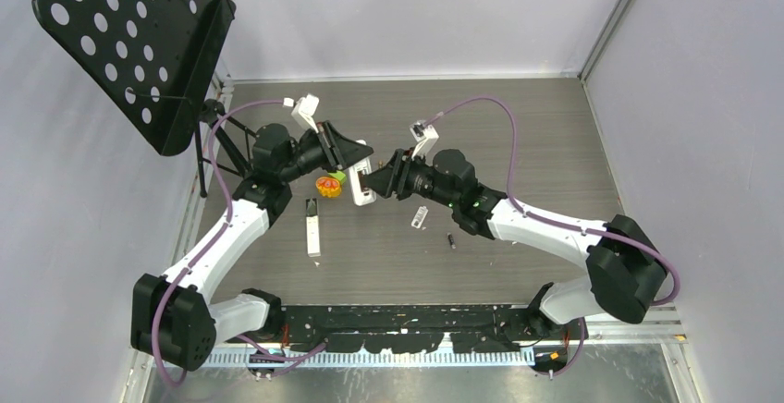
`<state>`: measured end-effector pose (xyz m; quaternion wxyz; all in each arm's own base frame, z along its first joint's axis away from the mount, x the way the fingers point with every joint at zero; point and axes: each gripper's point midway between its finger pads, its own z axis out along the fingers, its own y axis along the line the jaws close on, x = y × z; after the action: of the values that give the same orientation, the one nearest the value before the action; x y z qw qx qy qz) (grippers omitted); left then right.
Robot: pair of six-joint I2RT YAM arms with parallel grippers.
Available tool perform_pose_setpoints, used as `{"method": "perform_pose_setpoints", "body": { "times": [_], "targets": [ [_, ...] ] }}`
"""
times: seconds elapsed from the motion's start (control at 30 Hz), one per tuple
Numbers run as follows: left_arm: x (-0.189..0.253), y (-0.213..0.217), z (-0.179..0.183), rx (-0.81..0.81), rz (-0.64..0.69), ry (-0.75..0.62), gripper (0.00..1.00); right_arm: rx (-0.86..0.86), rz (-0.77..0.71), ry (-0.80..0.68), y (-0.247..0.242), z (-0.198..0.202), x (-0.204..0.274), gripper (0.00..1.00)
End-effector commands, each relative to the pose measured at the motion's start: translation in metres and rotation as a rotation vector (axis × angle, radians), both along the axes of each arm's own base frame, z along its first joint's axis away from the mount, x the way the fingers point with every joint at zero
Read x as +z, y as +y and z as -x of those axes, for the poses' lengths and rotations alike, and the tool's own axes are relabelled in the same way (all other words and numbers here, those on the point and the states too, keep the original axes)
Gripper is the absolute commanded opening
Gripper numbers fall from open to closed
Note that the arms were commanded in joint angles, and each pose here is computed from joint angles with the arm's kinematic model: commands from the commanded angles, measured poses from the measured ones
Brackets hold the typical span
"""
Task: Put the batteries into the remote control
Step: Load the battery into the remote control, then pick up the battery from the center of the board.
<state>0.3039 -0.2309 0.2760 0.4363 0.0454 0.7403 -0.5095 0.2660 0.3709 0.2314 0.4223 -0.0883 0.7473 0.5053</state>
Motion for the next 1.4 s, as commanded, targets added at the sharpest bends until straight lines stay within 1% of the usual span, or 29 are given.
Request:
{"method": "perform_pose_setpoints", "body": {
  "times": [0.0, 0.07, 0.13, 0.17, 0.2, 0.27, 0.3, 0.4, 0.47, 0.53, 0.6, 0.67, 0.73, 0.8, 0.93, 0.97, 1.03, 1.17, 1.27, 1.37],
  "targets": [
    [0.020, -0.002, 0.007, -0.035, 0.024, -0.064, 0.00, -0.089, 0.014, -0.054, -0.013, -0.013, 0.013, 0.42],
    [0.021, -0.002, 0.008, -0.036, 0.025, -0.067, 0.00, -0.088, 0.019, -0.044, -0.013, -0.012, 0.010, 0.37],
    [0.021, -0.002, 0.008, -0.038, 0.025, -0.071, 0.00, -0.084, 0.018, -0.031, -0.012, -0.011, 0.007, 0.37],
    [0.021, -0.002, 0.008, -0.037, 0.023, -0.072, 0.00, -0.067, 0.010, -0.028, -0.011, -0.008, 0.008, 0.39],
    [0.020, -0.002, 0.008, -0.032, 0.019, -0.069, 0.00, -0.059, -0.001, -0.026, -0.010, -0.006, 0.010, 0.44],
    [0.016, 0.001, 0.006, -0.015, 0.005, -0.063, 0.00, -0.043, -0.021, -0.027, -0.010, -0.003, 0.016, 0.59],
    [0.014, 0.002, 0.005, -0.007, -0.002, -0.060, 0.00, -0.033, -0.026, -0.035, -0.011, 0.000, 0.021, 0.63],
    [0.005, 0.007, 0.002, 0.034, -0.029, -0.054, 0.00, -0.017, -0.018, -0.036, -0.017, 0.007, 0.031, 0.73],
    [-0.001, 0.013, -0.001, 0.074, -0.051, -0.046, 0.00, -0.022, 0.004, -0.021, -0.026, 0.010, 0.033, 0.75],
    [-0.007, 0.018, -0.003, 0.105, -0.070, -0.046, 0.00, -0.065, 0.050, 0.015, -0.041, 0.008, 0.028, 0.75],
    [-0.013, 0.022, -0.004, 0.129, -0.085, -0.045, 0.00, -0.138, 0.129, 0.061, -0.062, 0.004, 0.015, 0.75],
    [-0.016, 0.024, -0.002, 0.137, -0.088, -0.051, 0.00, -0.232, 0.252, 0.109, -0.091, 0.000, -0.009, 0.76],
    [-0.017, 0.022, 0.000, 0.124, -0.076, -0.062, 0.00, -0.285, 0.405, 0.086, -0.117, -0.001, -0.031, 0.82],
    [-0.011, 0.016, 0.006, 0.076, -0.041, -0.103, 0.00, -0.354, 0.528, 0.109, -0.141, -0.002, -0.051, 0.84],
    [0.003, 0.005, 0.019, -0.017, 0.026, -0.183, 0.00, -0.376, 0.737, 0.203, -0.166, 0.006, -0.089, 0.84],
    [0.006, 0.003, 0.023, -0.039, 0.038, -0.200, 0.00, -0.376, 0.762, 0.223, -0.169, 0.009, -0.094, 0.84],
    [0.012, 0.000, 0.031, -0.085, 0.059, -0.243, 0.00, -0.372, 0.802, 0.263, -0.172, 0.012, -0.106, 0.80],
    [0.022, -0.006, 0.045, -0.167, 0.109, -0.320, 0.00, -0.336, 0.838, 0.337, -0.171, 0.022, -0.129, 0.69],
    [0.026, -0.009, 0.054, -0.216, 0.139, -0.349, 0.00, -0.338, 0.887, 0.381, -0.177, 0.027, -0.146, 0.65],
    [0.028, -0.010, 0.055, -0.231, 0.146, -0.350, 0.00, -0.325, 0.933, 0.419, -0.179, 0.030, -0.162, 0.61]
  ]
}}
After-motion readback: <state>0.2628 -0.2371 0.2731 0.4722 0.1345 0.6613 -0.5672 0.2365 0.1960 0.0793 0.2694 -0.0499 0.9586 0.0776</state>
